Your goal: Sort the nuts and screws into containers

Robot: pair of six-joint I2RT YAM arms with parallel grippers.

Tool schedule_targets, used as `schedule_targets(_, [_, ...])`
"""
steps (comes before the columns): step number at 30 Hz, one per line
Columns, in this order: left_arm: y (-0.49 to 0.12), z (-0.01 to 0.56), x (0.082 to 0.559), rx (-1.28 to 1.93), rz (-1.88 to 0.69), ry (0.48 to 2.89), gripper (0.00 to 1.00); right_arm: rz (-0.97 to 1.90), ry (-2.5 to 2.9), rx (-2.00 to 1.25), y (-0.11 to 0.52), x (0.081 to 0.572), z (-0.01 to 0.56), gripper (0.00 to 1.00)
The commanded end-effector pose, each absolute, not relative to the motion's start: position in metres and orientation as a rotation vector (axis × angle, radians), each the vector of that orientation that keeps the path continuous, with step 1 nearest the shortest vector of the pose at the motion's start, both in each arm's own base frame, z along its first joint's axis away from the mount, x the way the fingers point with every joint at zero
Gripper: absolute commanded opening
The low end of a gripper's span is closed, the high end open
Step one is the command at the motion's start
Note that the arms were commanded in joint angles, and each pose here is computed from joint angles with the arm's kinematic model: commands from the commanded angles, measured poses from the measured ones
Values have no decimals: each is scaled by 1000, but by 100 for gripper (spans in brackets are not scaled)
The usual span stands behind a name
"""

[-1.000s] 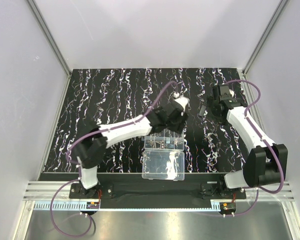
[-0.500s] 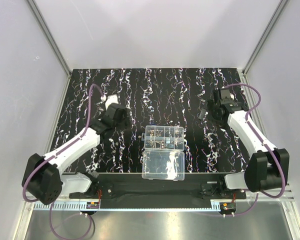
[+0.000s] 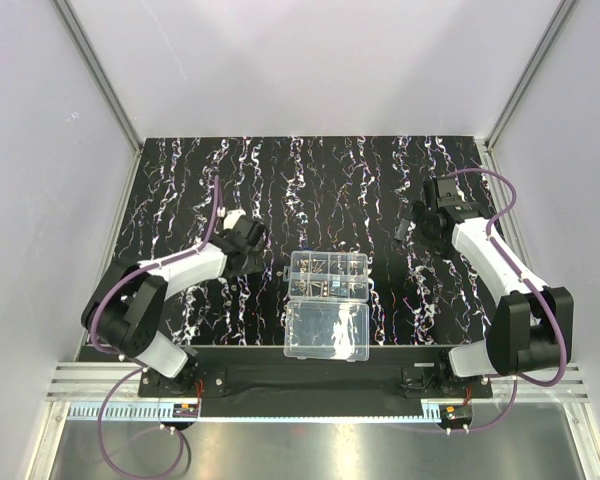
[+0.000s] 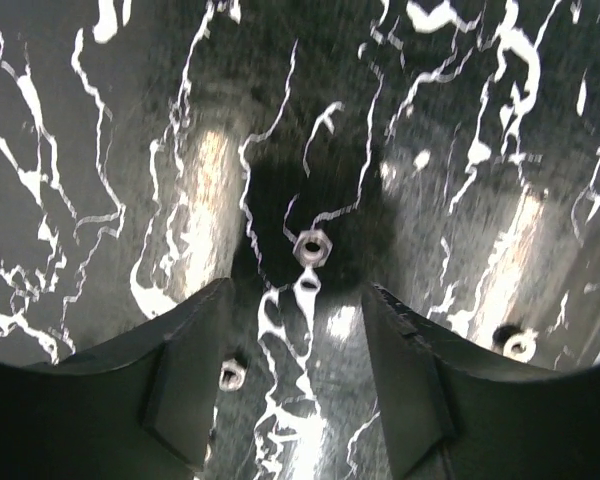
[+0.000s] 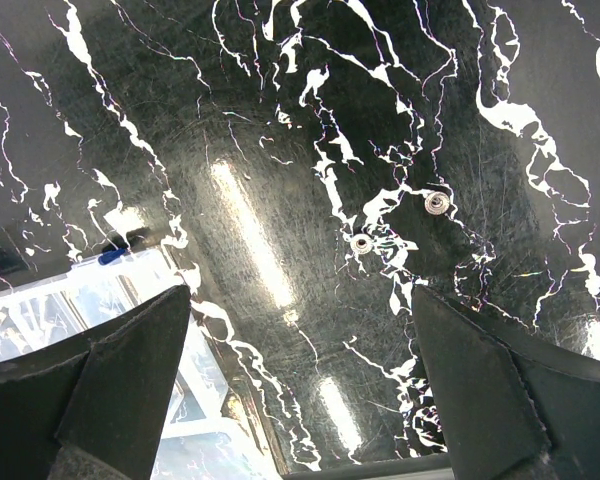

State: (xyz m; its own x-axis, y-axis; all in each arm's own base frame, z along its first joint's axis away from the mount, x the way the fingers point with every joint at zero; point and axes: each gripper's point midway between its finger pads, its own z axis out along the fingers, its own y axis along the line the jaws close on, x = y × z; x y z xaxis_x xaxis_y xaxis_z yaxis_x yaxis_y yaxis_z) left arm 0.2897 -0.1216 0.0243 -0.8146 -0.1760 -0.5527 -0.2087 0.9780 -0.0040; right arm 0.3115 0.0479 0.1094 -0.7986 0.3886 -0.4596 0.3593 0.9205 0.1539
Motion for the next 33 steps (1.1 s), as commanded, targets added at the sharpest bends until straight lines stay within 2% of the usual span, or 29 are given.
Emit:
schedule_targets(1, [-129,47,328,-300,43,2419,58,75,2544,549,46,319,120,100])
schedule_targets(9, [-129,34,331,-263,71,2454,50,60,2542,559,44,320,123,100])
schedule_targets(17, [-127,26,317,-289,65,2488,50,57,2543,570,43,319,122,100])
schedule_targets(24, [-126,9,311,-298,73,2537,45,52,2539,567,42,319,124,100])
schedule_targets(33, [-123,3,306,-290,80,2548,27,54,2545,572,43,318,122,100])
